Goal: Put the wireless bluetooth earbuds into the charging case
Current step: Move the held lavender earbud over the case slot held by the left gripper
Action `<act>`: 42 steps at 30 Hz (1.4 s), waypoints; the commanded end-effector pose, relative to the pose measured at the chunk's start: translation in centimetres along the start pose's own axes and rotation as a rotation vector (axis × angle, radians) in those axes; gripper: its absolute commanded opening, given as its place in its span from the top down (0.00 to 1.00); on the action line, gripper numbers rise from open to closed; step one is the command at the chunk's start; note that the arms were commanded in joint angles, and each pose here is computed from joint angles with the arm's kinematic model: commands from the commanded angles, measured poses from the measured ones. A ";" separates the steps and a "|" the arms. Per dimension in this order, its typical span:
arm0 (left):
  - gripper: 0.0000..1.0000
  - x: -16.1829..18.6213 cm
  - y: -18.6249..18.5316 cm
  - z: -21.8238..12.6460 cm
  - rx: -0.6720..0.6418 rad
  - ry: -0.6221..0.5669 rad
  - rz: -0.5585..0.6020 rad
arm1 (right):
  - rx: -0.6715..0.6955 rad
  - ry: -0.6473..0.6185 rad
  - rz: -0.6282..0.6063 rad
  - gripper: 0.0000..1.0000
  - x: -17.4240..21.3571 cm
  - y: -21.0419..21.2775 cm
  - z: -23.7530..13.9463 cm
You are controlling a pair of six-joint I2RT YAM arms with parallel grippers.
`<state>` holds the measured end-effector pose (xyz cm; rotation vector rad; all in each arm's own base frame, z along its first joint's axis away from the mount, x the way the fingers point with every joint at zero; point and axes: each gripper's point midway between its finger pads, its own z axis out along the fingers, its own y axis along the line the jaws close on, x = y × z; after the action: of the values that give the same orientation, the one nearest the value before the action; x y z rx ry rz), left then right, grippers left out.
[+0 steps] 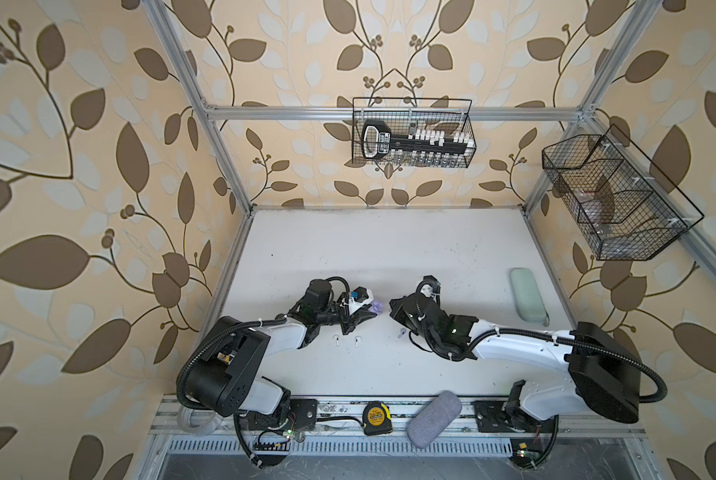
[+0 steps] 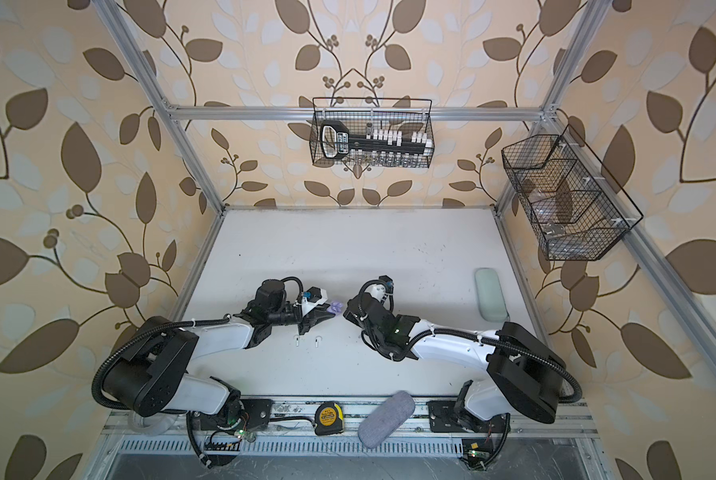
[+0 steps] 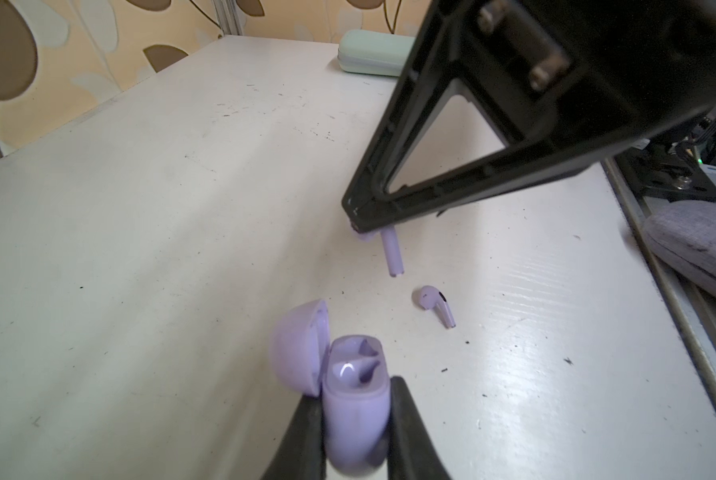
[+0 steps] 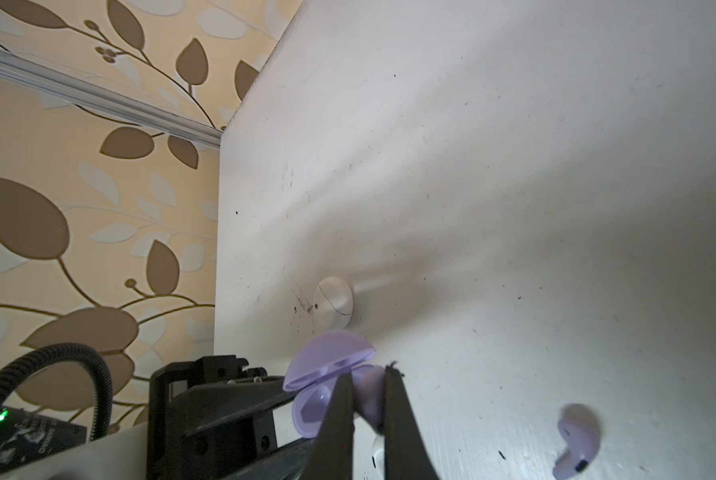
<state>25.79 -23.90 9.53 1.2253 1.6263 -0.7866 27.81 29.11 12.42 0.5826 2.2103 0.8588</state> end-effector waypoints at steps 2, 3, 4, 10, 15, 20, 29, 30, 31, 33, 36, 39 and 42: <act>1.00 -0.5 0.4 -0.2 -0.013 -0.026 0.022 | 0.004 -0.016 0.047 0.90 0.2 -0.3 0.5; 1.00 -0.4 0.3 -0.2 -0.013 -0.025 0.020 | 0.001 -0.015 0.050 0.90 0.3 -0.3 0.6; 1.00 -0.5 0.3 -0.2 -0.012 -0.027 0.021 | 0.000 -0.015 0.053 0.90 0.3 -0.2 0.6; 1.00 -0.5 0.4 -0.2 -0.014 -0.028 0.020 | -0.032 -0.029 0.075 0.90 0.2 0.4 1.0; 1.00 -0.5 0.4 -0.3 -0.016 -0.030 0.021 | -0.048 -0.012 0.086 0.90 0.7 0.9 1.7; 1.00 -0.5 0.6 -0.3 -0.023 -0.033 0.018 | -0.046 -0.004 0.094 0.90 1.1 0.8 2.0; 1.00 -0.7 0.9 -0.4 -0.050 -0.044 0.021 | -0.072 0.014 0.113 0.90 2.0 1.5 2.3; 1.00 -0.7 0.9 -0.4 -0.050 -0.045 0.020 | -0.071 0.012 0.115 0.90 2.0 1.5 2.3; 1.00 -0.7 1.0 -0.4 -0.051 -0.046 0.020 | -0.073 0.014 0.117 0.90 2.1 1.5 2.3; 1.00 -0.7 1.0 -0.4 -0.053 -0.046 0.020 | -0.072 0.015 0.120 0.90 2.2 1.4 2.4; 1.00 -0.7 1.0 -0.4 -0.053 -0.046 0.018 | -0.075 0.015 0.123 0.90 2.3 1.4 2.5; 1.00 -0.7 1.0 -0.5 -0.055 -0.047 0.019 | -0.080 0.014 0.129 0.90 2.3 1.4 2.6; 1.00 -0.7 1.0 -0.5 -0.055 -0.048 0.019 | -0.087 0.013 0.133 0.90 2.3 1.6 2.6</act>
<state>26.25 -23.49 9.50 1.1861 1.6324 -0.7610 28.63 31.99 11.39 0.6706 2.1518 0.9962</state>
